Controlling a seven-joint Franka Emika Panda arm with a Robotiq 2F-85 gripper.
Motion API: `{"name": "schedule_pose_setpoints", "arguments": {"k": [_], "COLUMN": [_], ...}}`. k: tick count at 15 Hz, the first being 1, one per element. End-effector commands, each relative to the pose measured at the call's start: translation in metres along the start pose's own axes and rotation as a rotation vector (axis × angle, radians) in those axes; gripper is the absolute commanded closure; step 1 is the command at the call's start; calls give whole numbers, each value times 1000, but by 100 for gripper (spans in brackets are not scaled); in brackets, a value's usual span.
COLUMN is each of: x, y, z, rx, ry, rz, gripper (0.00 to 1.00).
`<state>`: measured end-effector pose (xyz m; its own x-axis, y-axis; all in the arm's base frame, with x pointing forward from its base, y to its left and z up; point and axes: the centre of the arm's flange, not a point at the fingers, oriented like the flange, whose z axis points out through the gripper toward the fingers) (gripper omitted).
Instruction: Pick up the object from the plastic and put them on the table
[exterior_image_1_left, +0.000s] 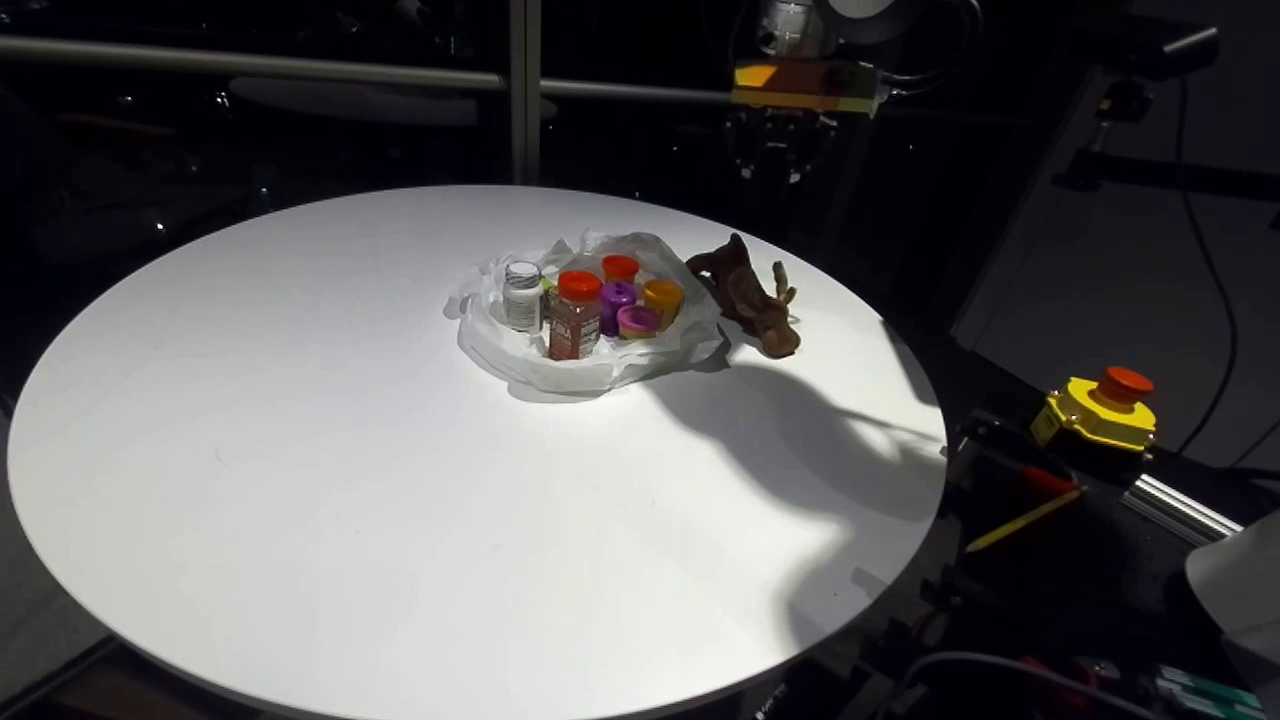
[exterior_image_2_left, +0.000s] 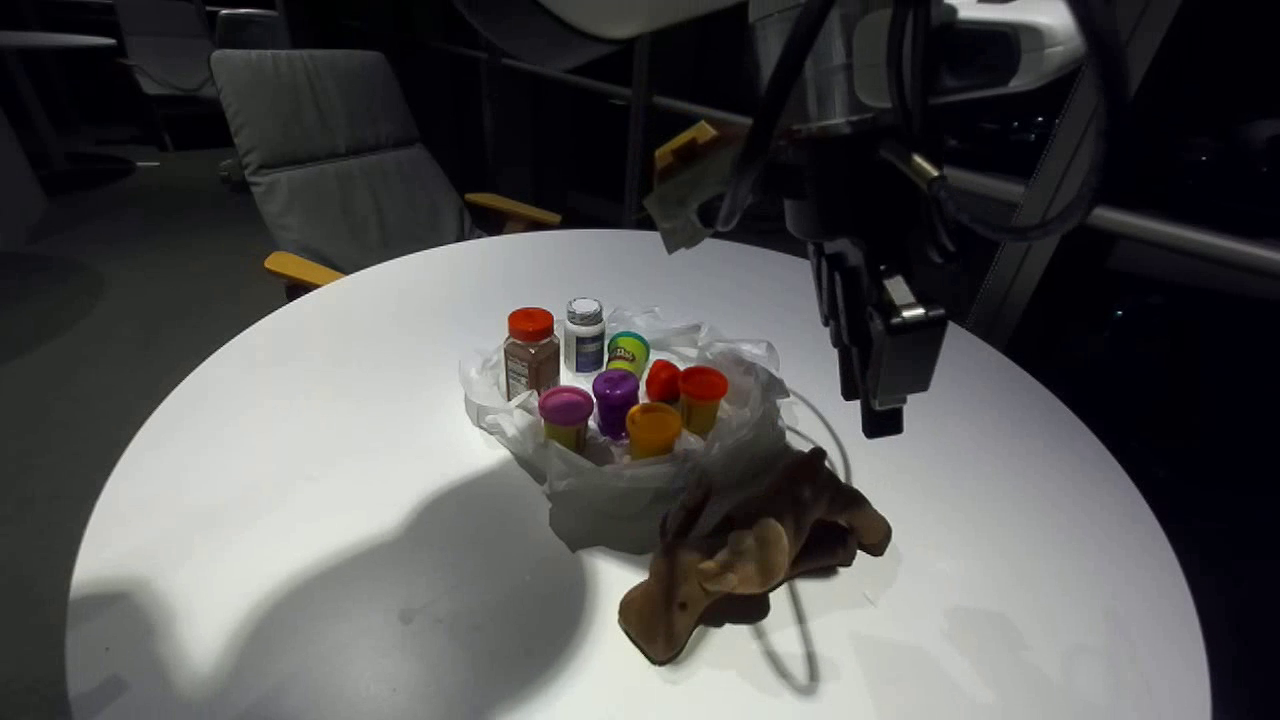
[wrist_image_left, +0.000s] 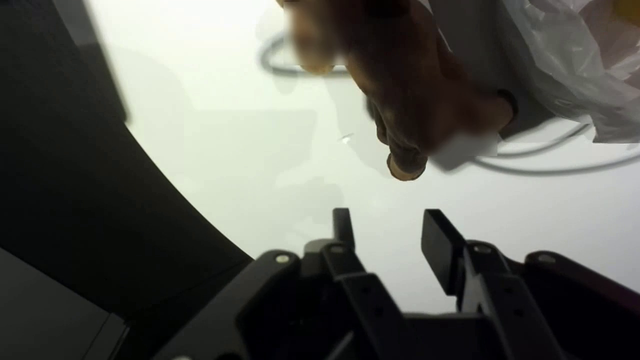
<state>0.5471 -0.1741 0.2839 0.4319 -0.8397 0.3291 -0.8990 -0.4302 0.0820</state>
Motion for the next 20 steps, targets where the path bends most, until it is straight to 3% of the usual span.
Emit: {"name": "schedule_pose_setpoints", "arguments": {"k": [1,4,5,9,12,15,20], "x": [3,-12,-23,-80,-119,-143,-155], "y": [-9,-17,-25,-76,-117,-151,-187], "z": [-7,-35,-55,-127,-156,-152,-91], "rx": [-3,38,48,74,70,63,37], "ry": [11,-41,-96,-225,-292,-279,-306], "rz": [41,31,-6,-242,-414,-596,-820], "gripper": [27,3,0,0,0,0,0]}}
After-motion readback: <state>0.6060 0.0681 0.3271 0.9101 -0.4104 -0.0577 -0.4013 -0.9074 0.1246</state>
